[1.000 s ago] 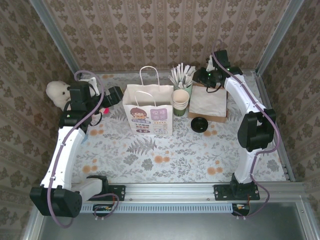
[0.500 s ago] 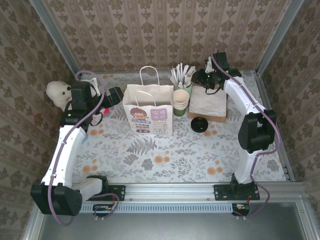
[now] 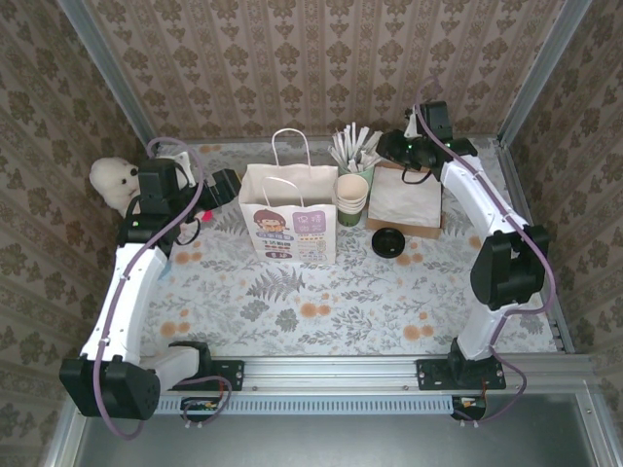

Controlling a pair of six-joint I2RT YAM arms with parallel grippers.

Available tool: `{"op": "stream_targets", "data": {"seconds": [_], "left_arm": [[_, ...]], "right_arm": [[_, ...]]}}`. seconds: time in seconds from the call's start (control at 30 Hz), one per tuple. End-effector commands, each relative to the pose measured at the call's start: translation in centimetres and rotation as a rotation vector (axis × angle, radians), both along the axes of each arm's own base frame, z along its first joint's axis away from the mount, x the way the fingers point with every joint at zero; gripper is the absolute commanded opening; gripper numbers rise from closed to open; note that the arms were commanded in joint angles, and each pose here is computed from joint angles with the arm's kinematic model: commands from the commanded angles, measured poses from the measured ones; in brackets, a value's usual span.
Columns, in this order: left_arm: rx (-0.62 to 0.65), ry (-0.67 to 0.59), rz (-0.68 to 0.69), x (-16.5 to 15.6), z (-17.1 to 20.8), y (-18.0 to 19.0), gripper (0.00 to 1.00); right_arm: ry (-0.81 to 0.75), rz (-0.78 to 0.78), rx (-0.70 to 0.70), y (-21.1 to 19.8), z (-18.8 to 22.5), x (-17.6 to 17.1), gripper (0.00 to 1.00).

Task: Pack the takeout coffee

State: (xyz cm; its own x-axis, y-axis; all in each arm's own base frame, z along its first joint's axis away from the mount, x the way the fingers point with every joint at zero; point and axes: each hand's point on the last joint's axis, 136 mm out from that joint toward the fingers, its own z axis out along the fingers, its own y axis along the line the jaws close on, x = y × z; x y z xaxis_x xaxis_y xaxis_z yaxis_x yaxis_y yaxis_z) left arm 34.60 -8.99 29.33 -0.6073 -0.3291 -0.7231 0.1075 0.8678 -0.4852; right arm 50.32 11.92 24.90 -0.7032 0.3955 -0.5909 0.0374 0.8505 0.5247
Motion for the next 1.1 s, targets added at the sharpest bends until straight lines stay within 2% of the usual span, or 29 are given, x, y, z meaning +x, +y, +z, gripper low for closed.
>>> {"op": "stream_targets", "data": {"seconds": [0.0, 0.27, 0.53, 0.63, 0.83, 1.07], "left_arm": [[-0.017, 0.013, 0.001, 0.2, -0.6, 0.1, 1.00], [-0.021, 0.022, 0.002, 0.4, -0.9, 0.0, 1.00], [-0.025, 0.028, -0.003, 0.4, -1.0, -0.1, 1.00], [-0.024, 0.027, -0.006, 0.4, -1.0, -0.1, 1.00], [-0.044, 0.008, -0.038, 0.3, -0.4, -0.7, 1.00], [-0.050, -0.002, -0.054, 0.3, -0.1, -0.9, 1.00]], "right_arm": [[0.008, -0.027, -0.021, -0.5, 0.1, 0.1, 0.33], [0.028, 0.009, 0.006, 0.4, -0.7, 0.7, 0.29], [0.005, 0.015, -0.017, 0.3, 0.1, 0.8, 0.06], [-0.025, 0.012, -0.048, -0.2, 1.5, 0.4, 0.02], [-0.078, 0.030, -0.110, -1.0, 4.2, -1.2, 0.00], [-0.098, 0.057, -0.141, -1.0, 5.2, -1.8, 0.00]]}}
